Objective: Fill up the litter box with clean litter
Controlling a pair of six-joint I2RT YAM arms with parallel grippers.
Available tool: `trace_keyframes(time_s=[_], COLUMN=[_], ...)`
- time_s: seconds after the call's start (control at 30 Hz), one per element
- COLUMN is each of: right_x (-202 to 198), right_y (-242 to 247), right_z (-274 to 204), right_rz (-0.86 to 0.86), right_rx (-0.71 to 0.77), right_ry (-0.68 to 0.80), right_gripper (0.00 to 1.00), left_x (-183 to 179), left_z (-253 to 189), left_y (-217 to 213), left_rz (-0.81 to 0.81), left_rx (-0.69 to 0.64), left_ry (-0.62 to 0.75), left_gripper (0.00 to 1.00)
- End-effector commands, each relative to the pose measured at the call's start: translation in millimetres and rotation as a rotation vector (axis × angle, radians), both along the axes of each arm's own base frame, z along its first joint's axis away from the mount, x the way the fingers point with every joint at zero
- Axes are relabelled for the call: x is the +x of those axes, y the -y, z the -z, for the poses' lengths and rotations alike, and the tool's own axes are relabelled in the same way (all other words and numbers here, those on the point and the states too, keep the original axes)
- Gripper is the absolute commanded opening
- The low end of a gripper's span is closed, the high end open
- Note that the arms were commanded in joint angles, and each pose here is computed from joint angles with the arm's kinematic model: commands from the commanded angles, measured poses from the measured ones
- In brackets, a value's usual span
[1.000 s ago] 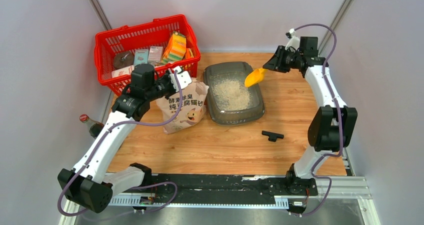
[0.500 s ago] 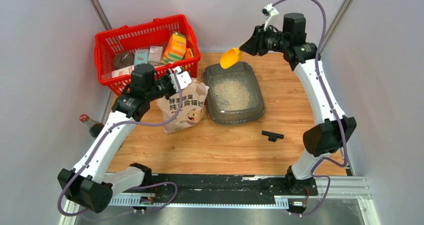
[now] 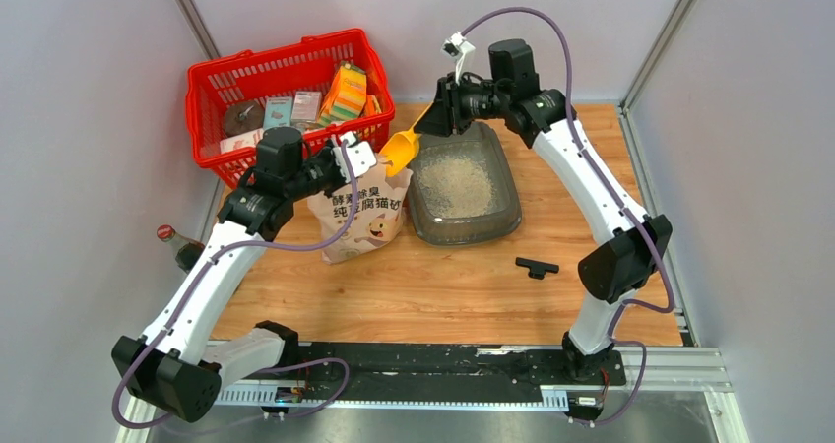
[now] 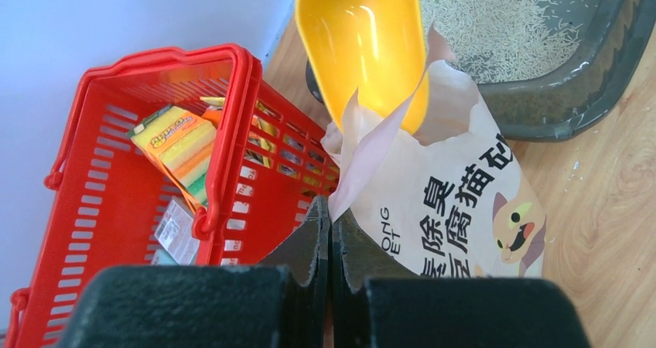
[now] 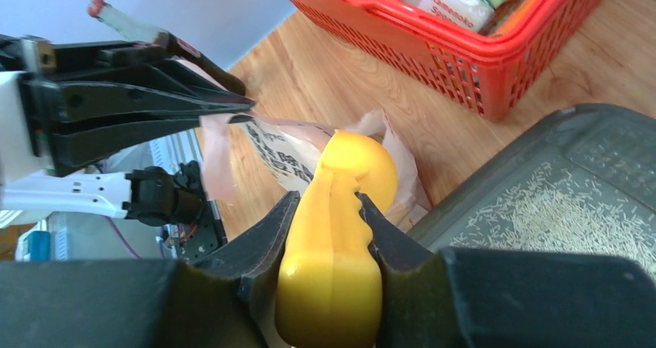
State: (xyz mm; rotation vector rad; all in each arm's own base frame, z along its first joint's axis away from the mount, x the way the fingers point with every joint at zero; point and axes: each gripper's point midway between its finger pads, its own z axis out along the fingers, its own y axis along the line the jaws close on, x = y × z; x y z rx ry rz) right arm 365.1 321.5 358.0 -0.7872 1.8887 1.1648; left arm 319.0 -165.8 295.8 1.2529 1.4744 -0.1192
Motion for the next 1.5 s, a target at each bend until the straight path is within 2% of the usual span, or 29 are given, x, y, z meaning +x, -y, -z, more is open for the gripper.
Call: trace_keyframes(time_s=[0.0, 0.37, 0.5, 0.67, 1.0, 1.13, 1.23, 1.37, 1.47], right_x=[-1, 16, 27, 25, -2, -20, -32, -29, -27], right_y=[1, -23, -23, -32, -47, -56, -69, -82, -84], right_z=[14, 65, 91, 119, 202, 216, 208, 180, 162], right_rz=[0.037, 0.106, 0.275, 0.311, 0.203, 0.128, 0.063, 0.011, -0.03], right_rx=[-0.092, -0.281, -0.424, -0.468, -0.53, -0.474, -0.369, -0.191, -0.113], right_ry=[0.057, 0.102, 0.136, 0.069, -0.15, -0.275, -0.368, -0.473, -0.504], right_gripper=[0.0, 0.0, 0.0, 0.0, 0.0, 0.0, 0.0, 0.0, 0.0], left_x=[-8, -17, -22, -24, -24, -23, -23, -25, -25], left_z=[-36, -46, -51, -56, -65, -66, -67, -63, -63], left_y=[3, 6, 10, 14, 15, 15, 15, 15, 15], left_rz=[0.032, 0.04, 0.062, 0.076, 0.088, 0.086, 0.085, 0.09, 0.094], left_rx=[-0.045, -0.106, -0.148, -0.178, -0.183, -0.181, -0.178, -0.168, -0.162], left_ry=[0.115, 0.112, 0.122, 0.144, 0.182, 0.177, 0.176, 0.166, 0.167], left_gripper=[0.0, 0.0, 0.0, 0.0, 0.0, 0.0, 0.0, 0.0, 0.0])
